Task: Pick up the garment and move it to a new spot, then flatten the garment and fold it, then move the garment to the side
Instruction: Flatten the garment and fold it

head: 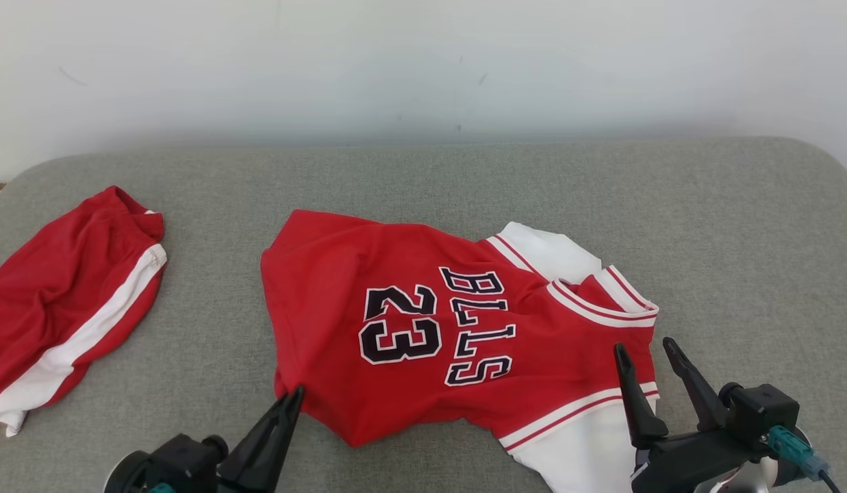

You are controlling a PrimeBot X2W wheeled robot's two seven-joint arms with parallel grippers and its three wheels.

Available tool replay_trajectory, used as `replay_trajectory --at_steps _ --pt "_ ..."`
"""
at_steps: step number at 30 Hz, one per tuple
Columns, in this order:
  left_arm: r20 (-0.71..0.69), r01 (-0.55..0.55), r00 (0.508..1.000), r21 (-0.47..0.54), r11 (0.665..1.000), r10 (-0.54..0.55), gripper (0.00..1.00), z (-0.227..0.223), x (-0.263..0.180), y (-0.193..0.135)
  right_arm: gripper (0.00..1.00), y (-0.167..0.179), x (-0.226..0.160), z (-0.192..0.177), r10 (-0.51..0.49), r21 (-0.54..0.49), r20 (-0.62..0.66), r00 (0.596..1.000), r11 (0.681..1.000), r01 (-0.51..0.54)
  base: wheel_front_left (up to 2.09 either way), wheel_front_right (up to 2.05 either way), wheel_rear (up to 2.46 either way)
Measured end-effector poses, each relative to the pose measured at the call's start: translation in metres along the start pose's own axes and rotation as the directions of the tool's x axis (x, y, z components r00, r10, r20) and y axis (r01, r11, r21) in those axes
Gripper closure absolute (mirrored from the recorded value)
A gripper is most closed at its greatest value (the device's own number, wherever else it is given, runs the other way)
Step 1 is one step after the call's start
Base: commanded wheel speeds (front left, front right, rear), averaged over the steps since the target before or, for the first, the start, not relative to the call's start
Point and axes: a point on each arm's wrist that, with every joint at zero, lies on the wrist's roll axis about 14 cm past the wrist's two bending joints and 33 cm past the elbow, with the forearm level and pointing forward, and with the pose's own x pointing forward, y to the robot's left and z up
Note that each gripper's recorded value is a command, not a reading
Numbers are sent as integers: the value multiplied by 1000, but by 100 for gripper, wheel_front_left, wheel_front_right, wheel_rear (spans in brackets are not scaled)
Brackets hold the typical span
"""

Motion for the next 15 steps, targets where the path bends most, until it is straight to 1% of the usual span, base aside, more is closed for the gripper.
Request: replay_trajectory --at_steps 4,7,9,15 --pt "-18 -10 1000 5 1000 10 100 -6 6 9 0 -1 1 -1 -1 0 -4 1000 1000 1 0 0 0" --pt "-28 -9 1000 23 1000 10 100 -12 17 17 0 -2 2 -2 -3 0 -6 1000 1000 3 0 0 0" --pt "-23 -12 1000 13 1000 13 100 -14 27 23 0 -4 3 -2 -8 0 -8 1000 1000 8 0 0 0" --pt "-86 1 996 19 1000 0 100 -42 58 38 0 -19 -1 -7 -51 -2 -23 998 999 51 0 0 0"
